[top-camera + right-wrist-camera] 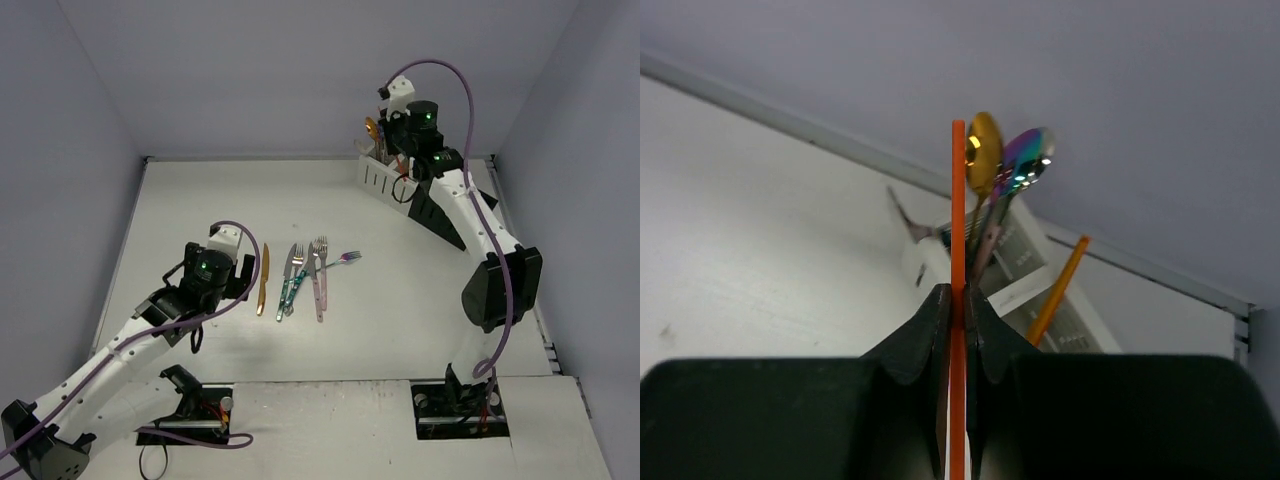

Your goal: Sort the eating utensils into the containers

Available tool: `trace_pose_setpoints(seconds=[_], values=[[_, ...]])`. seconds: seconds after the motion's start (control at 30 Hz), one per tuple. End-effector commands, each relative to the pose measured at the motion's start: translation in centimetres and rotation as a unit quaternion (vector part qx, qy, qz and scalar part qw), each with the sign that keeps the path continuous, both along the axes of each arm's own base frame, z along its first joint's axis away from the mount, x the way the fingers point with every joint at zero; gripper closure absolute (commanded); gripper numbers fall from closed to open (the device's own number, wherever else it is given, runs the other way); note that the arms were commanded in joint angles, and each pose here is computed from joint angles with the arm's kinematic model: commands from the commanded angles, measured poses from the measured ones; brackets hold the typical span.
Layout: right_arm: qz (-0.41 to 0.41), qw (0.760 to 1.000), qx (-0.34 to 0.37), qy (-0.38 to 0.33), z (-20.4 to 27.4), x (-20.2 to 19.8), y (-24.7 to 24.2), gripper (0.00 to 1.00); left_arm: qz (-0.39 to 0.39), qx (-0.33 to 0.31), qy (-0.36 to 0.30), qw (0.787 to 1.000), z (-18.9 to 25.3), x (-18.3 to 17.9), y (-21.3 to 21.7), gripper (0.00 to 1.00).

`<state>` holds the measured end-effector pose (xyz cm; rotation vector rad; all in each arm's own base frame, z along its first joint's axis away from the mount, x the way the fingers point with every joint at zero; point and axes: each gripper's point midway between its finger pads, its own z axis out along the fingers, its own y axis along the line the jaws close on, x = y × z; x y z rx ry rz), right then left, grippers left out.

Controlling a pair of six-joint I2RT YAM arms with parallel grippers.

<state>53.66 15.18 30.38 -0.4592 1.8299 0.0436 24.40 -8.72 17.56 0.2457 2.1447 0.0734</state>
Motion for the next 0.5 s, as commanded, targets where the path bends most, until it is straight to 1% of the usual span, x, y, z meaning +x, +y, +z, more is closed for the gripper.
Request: trace_pose_setpoints(seconds=[0.0, 0.07, 0.17, 0.47], values=[[-0.073, 0.976, 0.045, -0.199, 9.0, 2.0, -4.5, 1.00, 0.009, -0.014, -0.033, 0.999, 2.4, 1.0, -0.1, 0.16], [-0.101, 0.968, 0.053, -0.226, 9.2, 2.7, -6.2, 1.00, 0.010, -0.013, -0.033, 0.999, 2.3, 1.0, -0.1, 0.16], [-0.114, 0.960, 0.063, -0.247, 8.6, 3.9, -7.5, 1.00, 0.012, -0.010, -0.031, 0.999, 2.2, 1.1, -0.1, 0.16], [-0.120, 0.951, 0.071, -0.276, 4.8, 6.4, -8.5, 1.00, 0.011, -0.001, -0.025, 1.000, 1.5, 1.3, -0.2, 0.16]])
